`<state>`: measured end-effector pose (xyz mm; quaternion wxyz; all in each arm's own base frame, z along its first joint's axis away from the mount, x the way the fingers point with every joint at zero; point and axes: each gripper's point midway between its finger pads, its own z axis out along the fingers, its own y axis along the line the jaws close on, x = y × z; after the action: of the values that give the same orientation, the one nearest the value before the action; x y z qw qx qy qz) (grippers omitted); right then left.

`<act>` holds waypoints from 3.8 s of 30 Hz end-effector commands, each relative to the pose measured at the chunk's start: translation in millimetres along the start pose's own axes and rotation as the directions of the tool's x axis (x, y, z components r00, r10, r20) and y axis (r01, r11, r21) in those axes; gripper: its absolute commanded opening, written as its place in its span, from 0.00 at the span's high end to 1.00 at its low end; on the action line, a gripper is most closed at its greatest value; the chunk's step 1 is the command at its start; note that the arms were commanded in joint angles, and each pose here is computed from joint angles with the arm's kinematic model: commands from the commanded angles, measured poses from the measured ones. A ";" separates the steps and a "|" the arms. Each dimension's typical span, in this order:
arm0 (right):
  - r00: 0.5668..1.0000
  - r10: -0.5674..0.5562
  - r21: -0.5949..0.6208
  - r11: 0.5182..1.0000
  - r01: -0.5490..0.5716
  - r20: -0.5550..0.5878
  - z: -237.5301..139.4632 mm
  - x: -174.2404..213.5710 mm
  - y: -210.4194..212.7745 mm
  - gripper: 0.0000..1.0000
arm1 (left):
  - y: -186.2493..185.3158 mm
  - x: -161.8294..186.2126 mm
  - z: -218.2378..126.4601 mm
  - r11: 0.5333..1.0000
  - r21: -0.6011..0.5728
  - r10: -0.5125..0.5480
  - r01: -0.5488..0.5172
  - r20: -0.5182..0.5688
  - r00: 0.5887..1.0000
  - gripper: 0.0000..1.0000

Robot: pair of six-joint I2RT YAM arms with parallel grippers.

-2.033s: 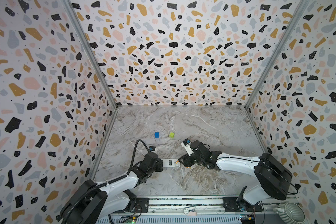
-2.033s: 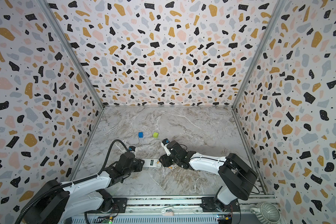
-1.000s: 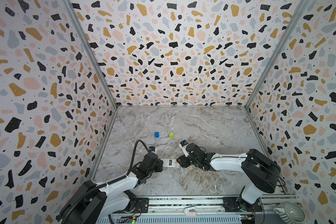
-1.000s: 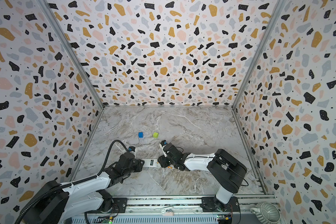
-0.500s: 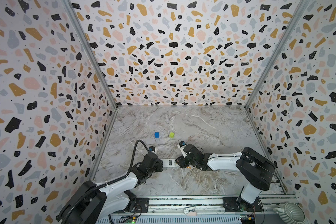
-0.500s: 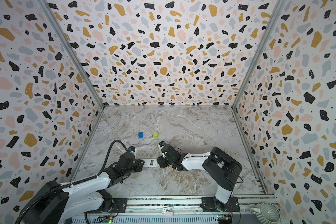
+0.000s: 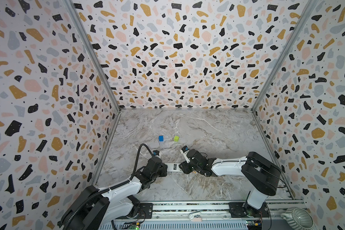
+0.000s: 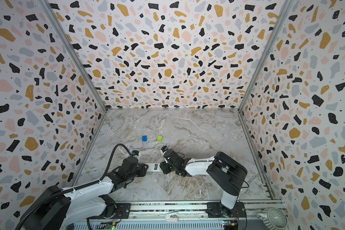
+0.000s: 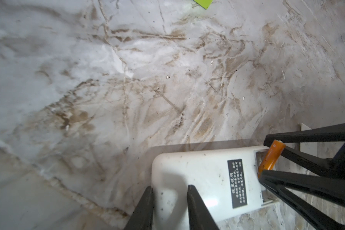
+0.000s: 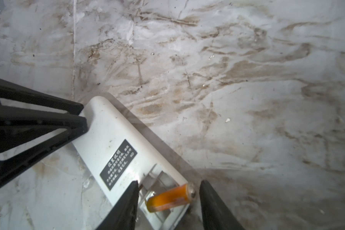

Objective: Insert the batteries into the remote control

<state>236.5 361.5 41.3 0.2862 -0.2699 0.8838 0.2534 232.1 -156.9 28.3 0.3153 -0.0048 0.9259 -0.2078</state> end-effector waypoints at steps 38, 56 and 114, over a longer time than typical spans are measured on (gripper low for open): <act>0.955 -0.292 -0.062 0.955 0.289 -0.051 -12.9 -17.4 7.9 0.59 | 13.2 21.7 1.2 0.999 -0.040 0.006 -0.009 -0.074 0.997 0.69; 0.946 -0.317 -0.090 0.946 0.311 -0.069 -5.5 -9.1 14.8 0.68 | 13.3 22.4 1.5 0.999 -0.040 0.006 -0.009 -0.075 0.997 0.69; 0.904 -0.419 -0.048 0.908 0.416 -0.087 -22.0 -4.4 15.2 0.68 | 14.2 23.0 1.5 0.999 -0.044 0.005 -0.008 -0.077 0.997 0.69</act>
<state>223.7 364.0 48.4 0.2726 -0.4591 0.8241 0.1890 232.1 -156.8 28.1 0.3150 -0.0054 0.9261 -0.2076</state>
